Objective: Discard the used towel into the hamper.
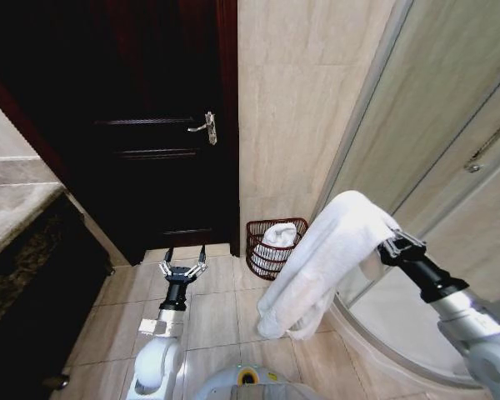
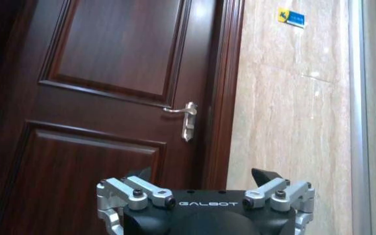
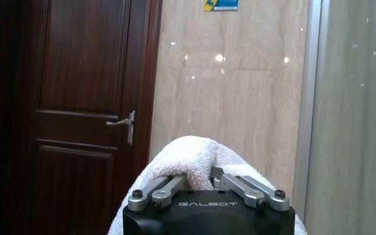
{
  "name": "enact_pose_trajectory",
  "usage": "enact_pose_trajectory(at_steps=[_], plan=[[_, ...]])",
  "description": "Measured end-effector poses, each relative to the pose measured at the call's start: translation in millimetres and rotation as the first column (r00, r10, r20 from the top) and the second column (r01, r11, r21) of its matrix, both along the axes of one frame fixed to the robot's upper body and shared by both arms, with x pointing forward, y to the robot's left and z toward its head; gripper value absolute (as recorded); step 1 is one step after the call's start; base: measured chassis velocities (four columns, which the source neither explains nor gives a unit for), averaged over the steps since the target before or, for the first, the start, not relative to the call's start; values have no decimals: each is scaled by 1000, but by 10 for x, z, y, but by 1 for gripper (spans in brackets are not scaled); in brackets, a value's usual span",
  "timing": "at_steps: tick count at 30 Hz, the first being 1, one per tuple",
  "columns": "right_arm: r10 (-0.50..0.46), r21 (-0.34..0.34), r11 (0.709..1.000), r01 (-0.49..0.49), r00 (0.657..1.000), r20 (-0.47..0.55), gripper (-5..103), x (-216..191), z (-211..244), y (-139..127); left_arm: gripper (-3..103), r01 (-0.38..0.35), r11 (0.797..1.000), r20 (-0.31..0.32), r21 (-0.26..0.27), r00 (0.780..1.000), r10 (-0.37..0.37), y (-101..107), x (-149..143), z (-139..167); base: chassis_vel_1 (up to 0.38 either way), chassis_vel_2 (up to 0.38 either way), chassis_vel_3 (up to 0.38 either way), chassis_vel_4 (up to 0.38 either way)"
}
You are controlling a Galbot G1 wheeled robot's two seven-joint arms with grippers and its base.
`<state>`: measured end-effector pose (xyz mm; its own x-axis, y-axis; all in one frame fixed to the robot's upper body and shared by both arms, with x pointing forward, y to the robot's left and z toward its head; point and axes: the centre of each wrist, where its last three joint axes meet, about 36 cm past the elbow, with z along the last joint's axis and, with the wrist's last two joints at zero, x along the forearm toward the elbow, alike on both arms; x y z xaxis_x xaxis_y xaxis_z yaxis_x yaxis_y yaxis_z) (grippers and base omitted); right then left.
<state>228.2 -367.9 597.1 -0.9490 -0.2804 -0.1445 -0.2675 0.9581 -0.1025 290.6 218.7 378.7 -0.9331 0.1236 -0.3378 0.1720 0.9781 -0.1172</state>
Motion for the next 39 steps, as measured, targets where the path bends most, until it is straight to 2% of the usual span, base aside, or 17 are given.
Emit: enact_pose_trajectory(at_steps=[9,26,30,35,39], plan=[[1,-2,1000,-1,1000,20,11,62,52,17,100,-4,1000,7,-5,1000,4,13,-3,0,-30,31,30,-36],[-52,-2,999,52,998,28,11,30,119,-46,100,4,1000,7,-3,1000,-4,54,33,-32,-207,202,201,-196],[-67,25,998,66,997,39,11,-27,263,-156,100,-1,1000,7,-8,1000,1,72,13,-56,-90,145,70,-70],[-90,46,995,86,991,97,11,-58,711,-302,100,-4,1000,5,-9,1000,4,89,-8,-113,4,-16,-12,10],[-49,12,999,48,984,174,11,51,1043,-253,100,0,1000,-1,-9,1000,0,42,-24,-142,43,-65,-58,45]])
